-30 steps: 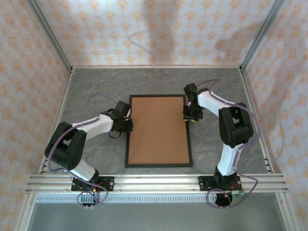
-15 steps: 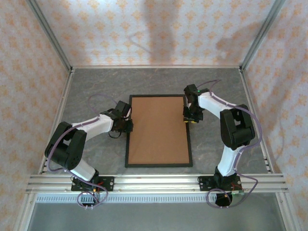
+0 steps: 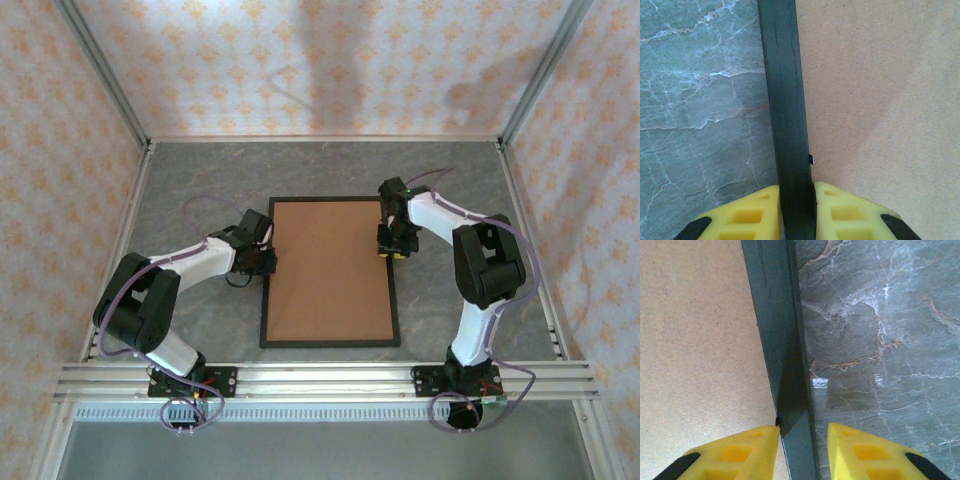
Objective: Put the photo into the frame
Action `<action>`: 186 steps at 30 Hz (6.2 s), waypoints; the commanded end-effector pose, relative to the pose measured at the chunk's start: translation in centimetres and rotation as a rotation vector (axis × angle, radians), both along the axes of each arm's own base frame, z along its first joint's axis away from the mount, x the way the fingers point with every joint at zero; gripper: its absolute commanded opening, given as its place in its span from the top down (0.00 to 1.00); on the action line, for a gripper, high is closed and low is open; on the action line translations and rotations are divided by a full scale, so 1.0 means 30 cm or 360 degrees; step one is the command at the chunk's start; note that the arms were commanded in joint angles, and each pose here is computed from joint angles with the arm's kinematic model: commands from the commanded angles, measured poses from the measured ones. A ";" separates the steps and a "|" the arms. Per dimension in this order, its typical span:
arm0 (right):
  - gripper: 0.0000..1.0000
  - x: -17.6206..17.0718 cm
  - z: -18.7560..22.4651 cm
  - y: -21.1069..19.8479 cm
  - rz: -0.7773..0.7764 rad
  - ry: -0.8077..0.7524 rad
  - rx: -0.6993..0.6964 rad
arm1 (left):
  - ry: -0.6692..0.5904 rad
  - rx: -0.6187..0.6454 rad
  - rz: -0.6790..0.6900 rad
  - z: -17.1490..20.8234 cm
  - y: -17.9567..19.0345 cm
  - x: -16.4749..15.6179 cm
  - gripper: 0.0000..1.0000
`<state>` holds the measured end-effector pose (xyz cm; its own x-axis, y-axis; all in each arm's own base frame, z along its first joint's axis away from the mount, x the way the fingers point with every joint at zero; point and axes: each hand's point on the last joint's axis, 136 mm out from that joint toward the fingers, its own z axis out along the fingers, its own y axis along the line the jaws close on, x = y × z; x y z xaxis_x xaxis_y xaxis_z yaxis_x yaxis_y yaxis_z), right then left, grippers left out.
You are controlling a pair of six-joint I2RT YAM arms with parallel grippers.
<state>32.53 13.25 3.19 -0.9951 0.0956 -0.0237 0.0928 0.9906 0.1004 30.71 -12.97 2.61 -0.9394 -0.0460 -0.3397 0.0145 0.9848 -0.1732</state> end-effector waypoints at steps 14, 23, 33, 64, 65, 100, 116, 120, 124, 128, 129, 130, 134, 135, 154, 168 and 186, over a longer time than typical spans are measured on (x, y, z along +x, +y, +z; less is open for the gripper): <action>0.67 -0.007 0.004 0.061 0.0056 0.0003 0.0035 | 0.0026 0.0027 -0.0040 -0.016 -0.006 -0.001 0.81; 0.61 0.013 0.100 -0.010 -0.0013 -0.0087 0.0062 | 0.0024 0.0028 -0.0042 -0.015 -0.005 -0.002 0.81; 0.70 0.024 0.037 -0.051 -0.0014 -0.0035 -0.0033 | 0.0028 0.0030 -0.0042 -0.019 -0.004 -0.003 0.81; 0.66 -0.032 -0.069 0.059 0.0102 0.0060 -0.0113 | 0.0045 0.0012 -0.0049 -0.030 -0.012 -0.004 0.81; 0.65 -0.033 -0.072 0.063 0.0107 0.0060 -0.0119 | 0.0044 0.0012 -0.0051 -0.029 -0.014 -0.004 0.81; 0.52 -0.021 0.096 0.024 0.0063 -0.0076 -0.0052 | 0.0041 0.0010 -0.0040 -0.032 -0.012 -0.002 0.81; 0.62 -0.384 0.083 -0.061 0.0047 0.0139 -0.0109 | 0.0015 -0.0006 -0.0039 -0.007 -0.019 0.009 0.81; 0.65 -0.405 0.045 -0.046 0.0030 0.0166 -0.0077 | 0.0015 -0.0017 -0.0040 -0.009 -0.023 0.010 0.81; 0.65 -0.406 0.015 -0.030 0.0032 0.0181 -0.0060 | 0.0018 -0.0034 -0.0039 -0.013 -0.029 0.010 0.81; 0.66 -0.389 -0.004 -0.013 0.0034 0.0177 -0.0048 | 0.0018 -0.0044 -0.0041 -0.013 -0.034 0.013 0.81; 0.66 -0.384 -0.009 -0.009 0.0035 0.0179 -0.0046 | 0.0019 -0.0042 -0.0042 -0.014 -0.034 0.012 0.81; 0.66 -0.381 -0.013 -0.008 0.0030 0.0180 -0.0046 | 0.0018 -0.0041 -0.0040 -0.013 -0.033 0.013 0.81; 0.66 -0.378 -0.031 0.002 0.0034 0.0196 -0.0040 | 0.0020 -0.0042 -0.0042 -0.014 -0.035 0.011 0.81; 0.66 -0.377 -0.033 0.005 0.0033 0.0198 -0.0035 | 0.0019 -0.0042 -0.0046 -0.013 -0.035 0.011 0.81; 0.62 -0.365 -0.041 0.066 0.0177 0.0137 -0.0247 | 0.0020 -0.0044 -0.0047 -0.018 -0.043 0.002 0.81; 0.59 -0.381 -0.091 0.140 0.0222 0.0147 -0.0193 | 0.0021 -0.0044 -0.0052 -0.020 -0.047 -0.002 0.82; 0.44 -0.161 0.152 0.049 0.0115 -0.0173 -0.0049 | 0.0018 -0.0034 -0.0049 -0.014 -0.039 -0.012 0.82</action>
<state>25.63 15.05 6.97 -0.9967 0.0026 -0.0811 0.0001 0.9995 0.0303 30.92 -13.35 2.68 -0.9386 -0.0408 -0.3426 0.0213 0.9843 -0.1754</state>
